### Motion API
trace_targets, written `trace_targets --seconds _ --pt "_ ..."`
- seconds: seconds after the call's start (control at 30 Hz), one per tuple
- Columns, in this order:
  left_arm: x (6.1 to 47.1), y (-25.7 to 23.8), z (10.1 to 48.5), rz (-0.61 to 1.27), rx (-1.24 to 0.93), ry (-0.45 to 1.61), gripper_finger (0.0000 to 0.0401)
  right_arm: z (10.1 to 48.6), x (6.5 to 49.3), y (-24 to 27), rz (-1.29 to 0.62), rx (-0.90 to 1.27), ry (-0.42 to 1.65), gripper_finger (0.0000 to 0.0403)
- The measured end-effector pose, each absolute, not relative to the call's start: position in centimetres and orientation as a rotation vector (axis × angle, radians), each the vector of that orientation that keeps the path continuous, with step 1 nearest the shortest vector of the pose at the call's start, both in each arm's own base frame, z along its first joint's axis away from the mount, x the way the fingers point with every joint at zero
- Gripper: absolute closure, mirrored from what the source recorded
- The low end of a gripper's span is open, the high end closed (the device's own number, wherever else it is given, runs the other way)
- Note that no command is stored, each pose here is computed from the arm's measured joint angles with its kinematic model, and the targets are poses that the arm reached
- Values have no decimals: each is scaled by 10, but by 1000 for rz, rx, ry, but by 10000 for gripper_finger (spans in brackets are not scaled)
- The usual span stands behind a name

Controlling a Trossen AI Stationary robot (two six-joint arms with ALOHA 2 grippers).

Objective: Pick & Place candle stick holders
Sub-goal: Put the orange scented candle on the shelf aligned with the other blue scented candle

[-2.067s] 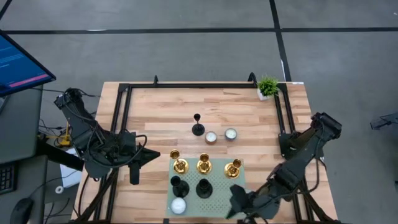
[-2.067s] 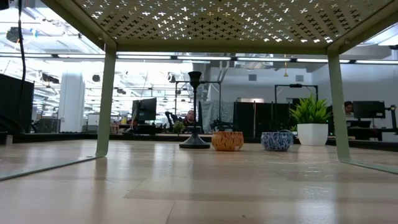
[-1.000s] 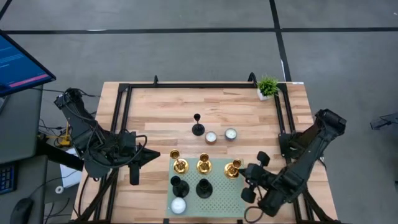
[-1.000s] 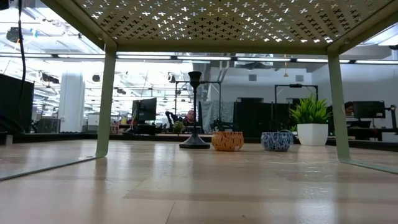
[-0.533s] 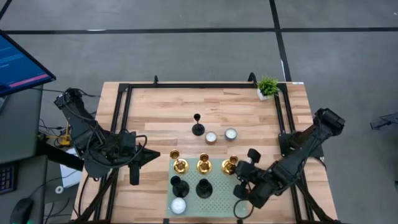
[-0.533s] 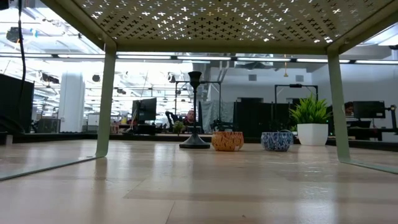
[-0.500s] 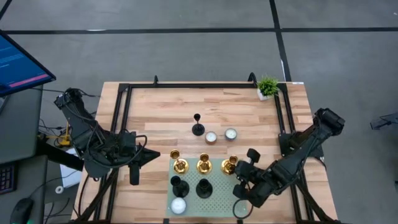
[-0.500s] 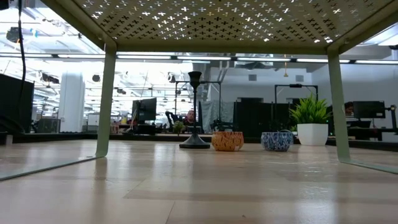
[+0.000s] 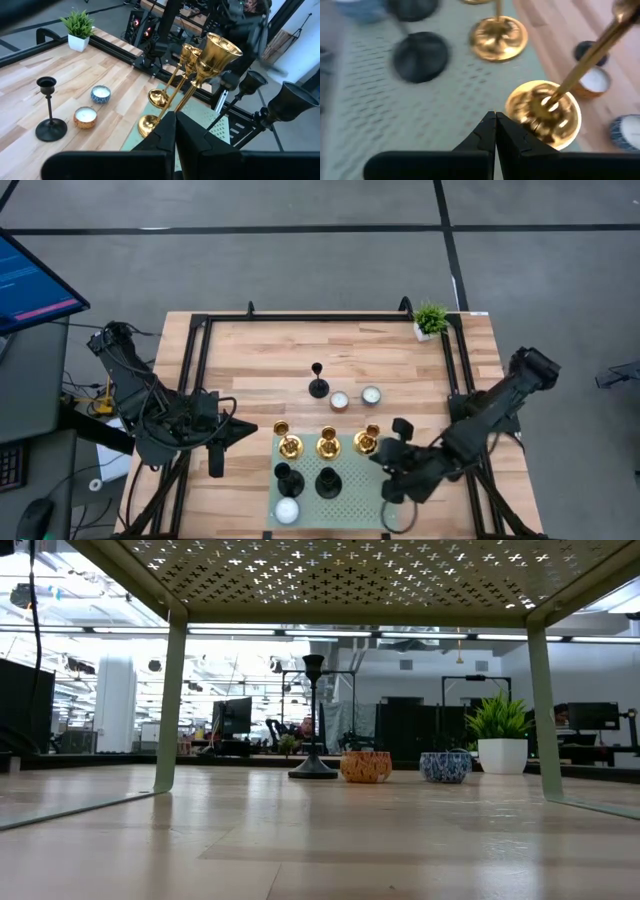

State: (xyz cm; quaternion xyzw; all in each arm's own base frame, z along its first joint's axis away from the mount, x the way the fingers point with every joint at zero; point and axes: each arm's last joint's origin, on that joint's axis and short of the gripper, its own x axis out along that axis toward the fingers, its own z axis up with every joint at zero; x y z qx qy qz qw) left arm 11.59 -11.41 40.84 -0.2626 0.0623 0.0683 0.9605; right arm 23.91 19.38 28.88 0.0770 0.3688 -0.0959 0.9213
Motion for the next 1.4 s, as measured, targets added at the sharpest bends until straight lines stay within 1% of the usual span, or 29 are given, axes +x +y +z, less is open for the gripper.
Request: trace_targets --seconds 0.13,0.2,0.23,0.3,0.37,0.5,0.57,0.67,0.73,0.8,0.87,1.0,1.07,1.13,1.23,1.4 --pt "116 -114 409 137 -514 127 392 306 223 194 -114 189 752 402" --pt "116 -114 409 136 -515 126 392 312 211 189 -94 202 789 402" --pt "116 -114 409 136 -516 126 392 314 204 185 -121 211 810 402" --pt "116 -114 409 136 -516 125 392 317 185 172 -241 195 830 402" --pt "116 -114 409 136 -518 124 392 325 168 153 -372 178 799 402" --pt "116 -114 409 145 -520 116 392 343 144 105 -591 230 732 402" --pt "116 -113 410 161 -514 108 392 350 139 86 -649 224 696 402" --pt "115 -112 411 186 -501 88 392 349 134 67 -648 162 656 391" --pt "114 -110 412 212 -507 69 392 341 129 55 -631 158 638 370" --pt "114 -109 413 234 -511 53 392 326 123 46 -605 174 635 339" --pt "113 -107 414 255 -520 35 391 307 118 37 -585 193 617 302" --pt "113 -107 416 300 -533 2 385 275 118 21 -562 248 515 220" --pt "113 -106 416 318 -531 -7 381 258 121 14 -546 271 511 183" --pt "113 -105 416 353 -529 -25 375 243 125 7 -536 298 528 155" --pt "112 -104 417 406 -525 -52 365 224 130 -5 -535 300 573 133" --pt "112 -102 417 463 -515 -81 343 208 144 -26 -472 280 609 126"
